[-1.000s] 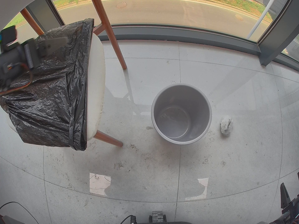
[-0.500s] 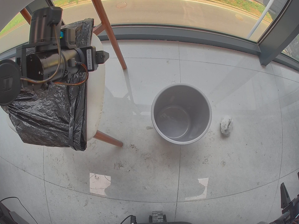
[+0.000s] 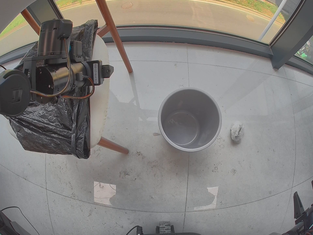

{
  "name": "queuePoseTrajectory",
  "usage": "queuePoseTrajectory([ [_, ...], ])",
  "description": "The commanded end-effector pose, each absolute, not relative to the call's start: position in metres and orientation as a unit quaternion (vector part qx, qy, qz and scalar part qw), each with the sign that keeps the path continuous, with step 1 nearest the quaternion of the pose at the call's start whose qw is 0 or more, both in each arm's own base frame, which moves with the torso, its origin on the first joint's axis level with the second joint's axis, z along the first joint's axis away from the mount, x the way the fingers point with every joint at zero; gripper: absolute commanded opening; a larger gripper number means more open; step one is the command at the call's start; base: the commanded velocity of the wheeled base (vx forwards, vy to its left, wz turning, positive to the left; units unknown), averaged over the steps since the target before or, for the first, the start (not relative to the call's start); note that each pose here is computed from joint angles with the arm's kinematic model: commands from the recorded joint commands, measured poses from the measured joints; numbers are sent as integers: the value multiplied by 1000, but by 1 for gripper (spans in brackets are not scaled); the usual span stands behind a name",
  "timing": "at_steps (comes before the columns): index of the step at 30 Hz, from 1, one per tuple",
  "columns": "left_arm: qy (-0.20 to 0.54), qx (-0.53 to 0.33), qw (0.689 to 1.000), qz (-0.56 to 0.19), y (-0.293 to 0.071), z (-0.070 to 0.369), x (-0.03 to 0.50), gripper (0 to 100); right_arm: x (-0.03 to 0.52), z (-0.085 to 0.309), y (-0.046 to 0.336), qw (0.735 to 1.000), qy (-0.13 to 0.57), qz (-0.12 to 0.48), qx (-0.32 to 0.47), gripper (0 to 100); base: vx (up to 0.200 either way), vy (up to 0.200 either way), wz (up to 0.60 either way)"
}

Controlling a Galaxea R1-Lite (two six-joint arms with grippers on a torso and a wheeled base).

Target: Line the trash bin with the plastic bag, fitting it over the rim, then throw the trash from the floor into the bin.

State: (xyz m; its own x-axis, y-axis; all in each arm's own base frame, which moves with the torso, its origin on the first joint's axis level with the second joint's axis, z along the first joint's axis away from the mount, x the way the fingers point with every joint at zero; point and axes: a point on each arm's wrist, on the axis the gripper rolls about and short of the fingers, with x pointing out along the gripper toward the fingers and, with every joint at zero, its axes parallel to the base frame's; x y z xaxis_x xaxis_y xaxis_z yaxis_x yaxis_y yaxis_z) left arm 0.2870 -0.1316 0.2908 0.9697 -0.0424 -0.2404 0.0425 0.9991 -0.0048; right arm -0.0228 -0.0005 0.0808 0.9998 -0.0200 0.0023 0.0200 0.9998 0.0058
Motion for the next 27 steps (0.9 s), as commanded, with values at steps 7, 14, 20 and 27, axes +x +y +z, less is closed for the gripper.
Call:
queuePoseTrajectory([
  [7, 140, 0, 990, -7, -123, 277, 287, 0, -22, 76, -1, 1000, 5, -11, 3, 100, 0, 0, 0],
  [14, 121, -12, 992, -14, -122, 292, 283, 0, -22, 76, -1, 1000, 5, -11, 4, 100, 0, 0, 0],
  [20, 106, -93, 990, -29, -99, 320, 230, 0, -22, 76, -1, 1000, 5, -11, 4, 100, 0, 0, 0],
  [27, 158, -205, 952, -165, -56, 303, 188, 0, -22, 76, -1, 1000, 5, -11, 4, 100, 0, 0, 0],
])
